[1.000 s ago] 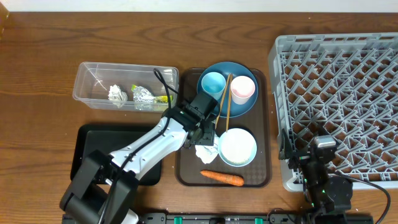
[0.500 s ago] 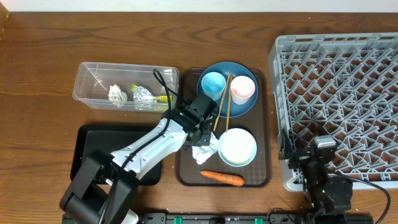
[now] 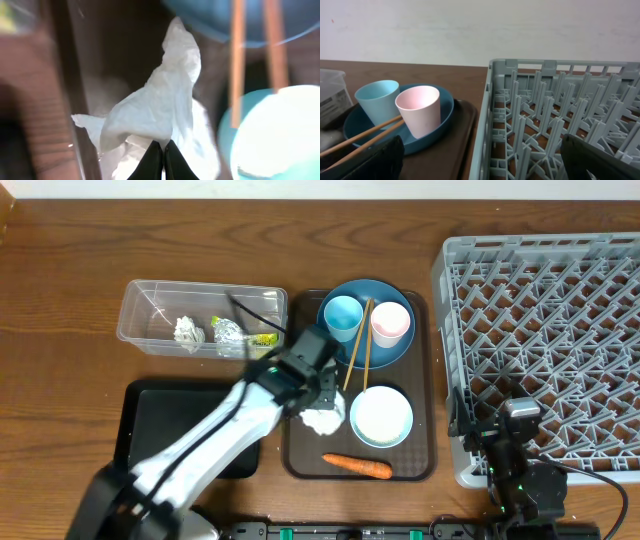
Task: Sort waste into correct bins and load items into the dishwasher rack
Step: 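Grasp the tissue and drop it into the clear bin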
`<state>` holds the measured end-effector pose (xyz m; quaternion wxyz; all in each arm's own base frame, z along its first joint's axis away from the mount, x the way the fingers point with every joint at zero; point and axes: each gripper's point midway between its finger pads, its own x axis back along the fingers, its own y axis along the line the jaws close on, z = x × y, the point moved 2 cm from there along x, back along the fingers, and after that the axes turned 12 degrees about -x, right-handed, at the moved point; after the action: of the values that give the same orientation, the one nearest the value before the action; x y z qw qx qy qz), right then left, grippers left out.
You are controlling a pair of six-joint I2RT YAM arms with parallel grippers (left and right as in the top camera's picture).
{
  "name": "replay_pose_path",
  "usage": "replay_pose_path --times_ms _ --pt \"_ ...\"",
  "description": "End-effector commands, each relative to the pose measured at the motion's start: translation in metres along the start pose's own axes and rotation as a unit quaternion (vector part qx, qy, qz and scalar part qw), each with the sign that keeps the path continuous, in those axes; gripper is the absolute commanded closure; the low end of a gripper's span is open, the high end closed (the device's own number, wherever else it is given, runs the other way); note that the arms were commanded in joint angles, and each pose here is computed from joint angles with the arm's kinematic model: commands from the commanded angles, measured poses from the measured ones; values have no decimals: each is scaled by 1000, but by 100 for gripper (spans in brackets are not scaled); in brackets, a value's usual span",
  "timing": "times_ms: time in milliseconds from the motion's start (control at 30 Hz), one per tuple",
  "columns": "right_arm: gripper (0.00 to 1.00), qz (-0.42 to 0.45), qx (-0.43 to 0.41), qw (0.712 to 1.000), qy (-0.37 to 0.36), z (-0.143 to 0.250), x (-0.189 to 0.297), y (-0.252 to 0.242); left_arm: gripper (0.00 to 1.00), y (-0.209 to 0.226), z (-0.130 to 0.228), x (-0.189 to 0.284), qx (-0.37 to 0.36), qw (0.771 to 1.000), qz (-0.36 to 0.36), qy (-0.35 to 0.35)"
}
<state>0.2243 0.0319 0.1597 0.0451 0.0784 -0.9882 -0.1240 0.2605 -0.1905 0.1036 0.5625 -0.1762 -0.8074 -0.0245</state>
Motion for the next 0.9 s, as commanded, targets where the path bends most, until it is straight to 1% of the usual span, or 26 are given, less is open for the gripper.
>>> replay_pose_path --times_ms 0,133,233,333,533,633,700,867 --pt "1 -4 2 1000 4 2 0 2 94 12 -11 29 15 999 -11 -48" --pt "1 -4 2 1000 4 2 0 2 94 31 -20 59 30 994 -44 -99" --pt "1 -4 2 1000 4 2 0 2 94 47 -29 83 45 985 -77 -149" --pt "1 -4 2 1000 4 2 0 2 93 65 -43 107 67 969 -115 -209" --pt "1 -4 2 1000 4 2 0 2 94 100 -74 141 116 931 -160 -307" --pt "1 -4 2 1000 4 2 0 2 94 118 -86 145 138 918 -174 -329" --pt "1 -4 2 1000 4 2 0 2 93 131 -91 142 152 913 -185 -331" --pt "1 -4 2 1000 4 2 0 2 94 163 -93 113 179 913 -217 -297"
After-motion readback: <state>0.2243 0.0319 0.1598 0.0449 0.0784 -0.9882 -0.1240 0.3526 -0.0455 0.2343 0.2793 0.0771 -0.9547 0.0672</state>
